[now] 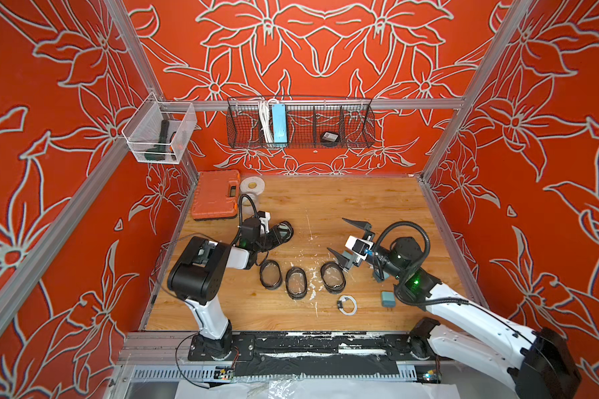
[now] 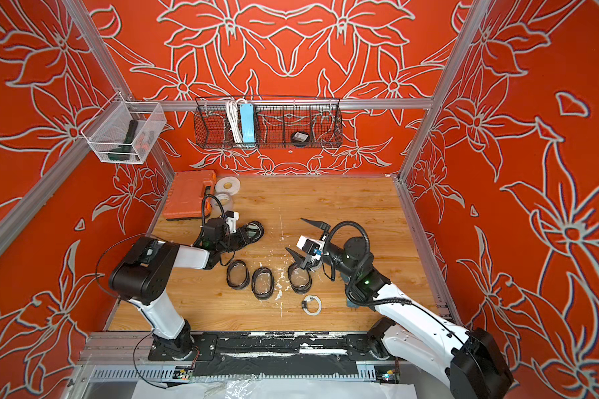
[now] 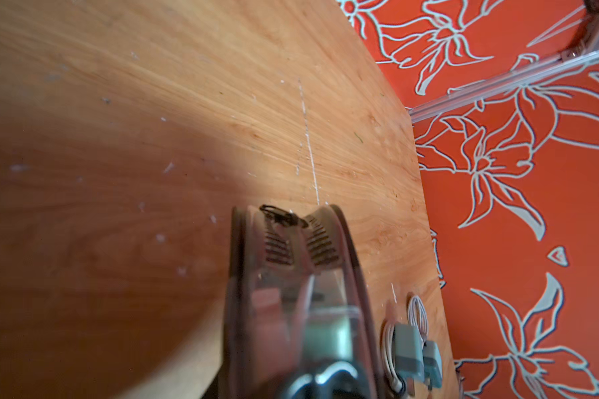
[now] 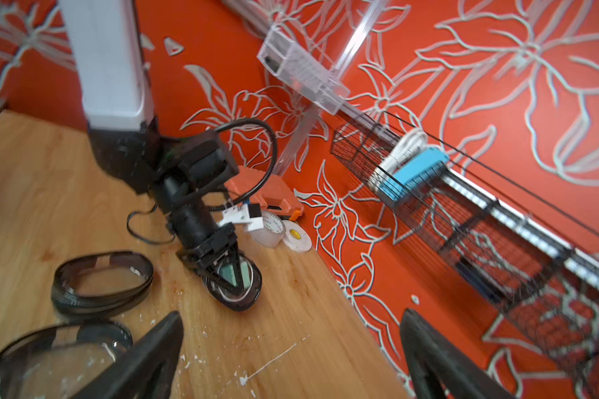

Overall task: Pack away charging kits
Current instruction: Place the storage bag at the center of the board.

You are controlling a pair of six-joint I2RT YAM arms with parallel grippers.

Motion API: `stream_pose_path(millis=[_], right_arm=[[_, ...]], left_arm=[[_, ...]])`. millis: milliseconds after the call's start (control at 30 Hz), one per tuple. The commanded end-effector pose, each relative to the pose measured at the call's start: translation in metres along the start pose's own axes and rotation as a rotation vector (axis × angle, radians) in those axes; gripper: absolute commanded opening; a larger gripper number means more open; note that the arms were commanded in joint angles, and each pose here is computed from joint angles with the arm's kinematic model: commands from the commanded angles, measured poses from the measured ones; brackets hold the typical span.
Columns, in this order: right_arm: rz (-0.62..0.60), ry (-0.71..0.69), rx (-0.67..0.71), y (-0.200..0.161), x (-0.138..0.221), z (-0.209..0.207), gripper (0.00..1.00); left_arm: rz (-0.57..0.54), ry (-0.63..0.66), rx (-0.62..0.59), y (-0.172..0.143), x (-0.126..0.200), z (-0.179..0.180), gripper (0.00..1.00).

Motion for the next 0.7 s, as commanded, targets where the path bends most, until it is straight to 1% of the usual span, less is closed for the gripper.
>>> stream_pose_path(millis=[0, 67, 167, 200, 233, 300, 367, 400, 467, 500, 533, 567, 600, 633, 667], right_arm=[[0.020, -0.304, -0.352, -0.005, 0.015, -0.031, 0.98], [0.081, -0.392, -0.443, -0.012, 0.025, -0.038, 0.98], [0.150, -0.542, -0.538, -0.016, 0.046, -0.049, 0.98], [0.154, -0.580, -0.550, -0.015, 0.053, -0.052, 0.98], [0.157, -0.602, -0.554, -0.013, 0.059, -0.055, 0.98], [0.149, -0.588, -0.555, -0.003, 0.067, -0.056, 0.98], [0.138, -0.541, -0.556, 0.006, 0.069, -0.056, 0.98], [0.140, -0.516, -0.559, 0.009, 0.067, -0.055, 0.98], [0.182, -0.469, -0.566, 0.011, 0.058, -0.055, 0.98], [0.220, -0.443, -0.569, 0.009, 0.050, -0.056, 0.98], [0.264, -0.429, -0.575, 0.006, 0.044, -0.057, 0.98], [0.326, -0.431, -0.591, 0.000, 0.036, -0.059, 0.98], [0.401, -0.476, -0.619, -0.009, 0.033, -0.064, 0.98], [0.498, -0.562, -0.664, -0.021, 0.033, -0.073, 0.98], [0.572, -0.614, -0.696, -0.033, 0.032, -0.079, 0.98]], left_arm=[[-0.044, -0.065, 0.026, 0.023, -0.015, -0.011, 0.00], [-0.037, -0.043, 0.054, 0.027, -0.023, -0.005, 0.00], [-0.034, -0.033, 0.087, 0.030, -0.032, 0.001, 0.00], [-0.033, -0.022, 0.097, 0.031, -0.035, 0.004, 0.03], [-0.032, -0.006, 0.104, 0.032, -0.037, 0.006, 0.11], [-0.032, 0.035, 0.114, 0.031, -0.038, 0.013, 0.40], [-0.053, 0.069, 0.122, 0.030, -0.034, 0.018, 0.59], [-0.067, 0.091, 0.129, 0.030, -0.031, 0.021, 0.66], [-0.092, 0.111, 0.150, 0.030, -0.022, 0.023, 0.71], [-0.099, 0.115, 0.160, 0.030, -0.018, 0.022, 0.75], [-0.101, 0.120, 0.166, 0.030, -0.014, 0.021, 0.95], [-0.102, 0.128, 0.167, 0.031, -0.011, 0.018, 0.99], [-0.100, 0.136, 0.162, 0.033, -0.008, 0.014, 0.99], [-0.100, 0.147, 0.151, 0.035, -0.004, 0.010, 0.99], [-0.103, 0.159, 0.140, 0.036, 0.001, 0.005, 0.99]])
Point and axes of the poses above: each gripper's point midway between its finger pads, its own x axis back along the fingers, its own z axis along the line the jaws close on, y = z × x, the point moved 6 cm from there along x, back along the fingers, and after that the axes turned 3 degrees about x, right-handed, at the moved point
